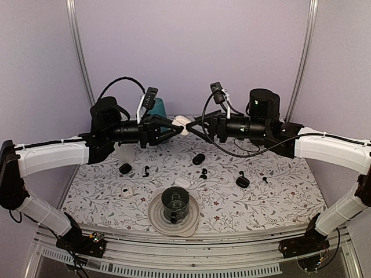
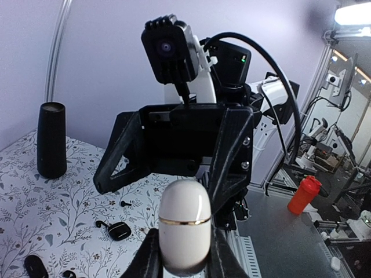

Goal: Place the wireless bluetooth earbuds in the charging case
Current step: Open the charging case.

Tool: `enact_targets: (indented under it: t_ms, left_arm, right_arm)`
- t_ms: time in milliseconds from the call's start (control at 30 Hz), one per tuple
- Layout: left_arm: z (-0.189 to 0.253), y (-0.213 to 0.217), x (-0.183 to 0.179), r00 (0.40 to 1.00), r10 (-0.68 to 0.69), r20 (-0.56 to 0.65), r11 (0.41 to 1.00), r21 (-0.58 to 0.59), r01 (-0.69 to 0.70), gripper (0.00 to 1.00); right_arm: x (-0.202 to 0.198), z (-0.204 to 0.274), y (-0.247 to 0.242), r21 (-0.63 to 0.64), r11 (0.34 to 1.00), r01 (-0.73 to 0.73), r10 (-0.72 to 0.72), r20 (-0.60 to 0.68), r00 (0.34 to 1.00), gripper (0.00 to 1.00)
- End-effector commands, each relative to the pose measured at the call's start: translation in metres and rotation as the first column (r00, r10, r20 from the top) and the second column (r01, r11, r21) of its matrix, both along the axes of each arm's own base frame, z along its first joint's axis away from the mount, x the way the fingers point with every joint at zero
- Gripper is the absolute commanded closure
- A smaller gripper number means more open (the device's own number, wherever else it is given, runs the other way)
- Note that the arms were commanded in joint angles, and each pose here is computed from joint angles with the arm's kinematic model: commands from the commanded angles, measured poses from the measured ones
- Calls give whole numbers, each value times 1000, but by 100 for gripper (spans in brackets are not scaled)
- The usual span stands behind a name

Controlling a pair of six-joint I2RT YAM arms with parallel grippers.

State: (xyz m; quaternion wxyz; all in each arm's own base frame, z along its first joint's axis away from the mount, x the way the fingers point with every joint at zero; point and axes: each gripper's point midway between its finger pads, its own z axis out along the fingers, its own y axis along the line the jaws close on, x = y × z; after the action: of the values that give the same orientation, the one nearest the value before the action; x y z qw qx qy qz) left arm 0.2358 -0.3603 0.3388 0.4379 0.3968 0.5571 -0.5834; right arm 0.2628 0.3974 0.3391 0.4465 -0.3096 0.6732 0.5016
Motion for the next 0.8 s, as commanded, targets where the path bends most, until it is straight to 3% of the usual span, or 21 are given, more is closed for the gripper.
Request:
enact_targets:
  t_ms: [0,767]
  left_arm:
    - [9,3,-26,993,-107,55,994,-9,107,100]
    - [9,-2,-4,999,-17,-35,1000,-9,17,100]
  right_arm:
    - [20,15,-19,22,994,108,-108,12,994,20]
    - [2,22,-11,51,999,-6,5,4,1000,23]
